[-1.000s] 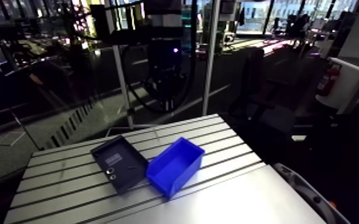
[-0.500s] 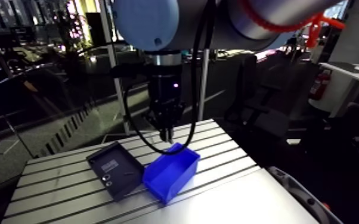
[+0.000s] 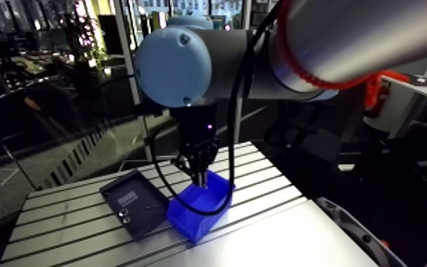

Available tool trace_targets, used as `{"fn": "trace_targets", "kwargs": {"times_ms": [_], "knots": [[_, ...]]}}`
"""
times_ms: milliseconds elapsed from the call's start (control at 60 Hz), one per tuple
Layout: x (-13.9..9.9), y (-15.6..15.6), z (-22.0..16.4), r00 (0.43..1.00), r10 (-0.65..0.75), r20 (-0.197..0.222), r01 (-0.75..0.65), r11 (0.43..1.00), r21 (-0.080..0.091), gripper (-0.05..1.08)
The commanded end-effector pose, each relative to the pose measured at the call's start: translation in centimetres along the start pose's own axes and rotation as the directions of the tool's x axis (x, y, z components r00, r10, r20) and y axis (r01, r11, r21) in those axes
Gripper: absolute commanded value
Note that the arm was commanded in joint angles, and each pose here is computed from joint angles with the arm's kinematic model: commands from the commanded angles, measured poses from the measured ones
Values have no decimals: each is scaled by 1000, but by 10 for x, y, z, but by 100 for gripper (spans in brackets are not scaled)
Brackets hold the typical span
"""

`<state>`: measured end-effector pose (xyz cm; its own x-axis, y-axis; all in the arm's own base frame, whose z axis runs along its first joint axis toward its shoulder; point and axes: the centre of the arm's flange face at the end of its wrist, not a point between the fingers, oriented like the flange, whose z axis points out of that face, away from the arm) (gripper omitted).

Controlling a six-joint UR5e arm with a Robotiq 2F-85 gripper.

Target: Pick up the M10 bolt from the tray and put it into the blue bin.

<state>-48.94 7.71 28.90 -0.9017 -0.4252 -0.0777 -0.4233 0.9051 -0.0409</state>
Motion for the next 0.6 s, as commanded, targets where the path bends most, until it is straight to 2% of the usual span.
{"fn": "trace_targets", "kwargs": {"times_ms": [17,100,333,400,600], "knots": [[1,3,24,1000,0,6,0,1000,-10,108],[4,6,34,1000,-1,4,1,1000,-17,108],[5,10,59,1000,1,28,-1,1000,-12,108],[5,11,65,999,3,33,-2,1000,-22,108],[7,13,79,999,4,37,-4,1000,-25,108]]}}
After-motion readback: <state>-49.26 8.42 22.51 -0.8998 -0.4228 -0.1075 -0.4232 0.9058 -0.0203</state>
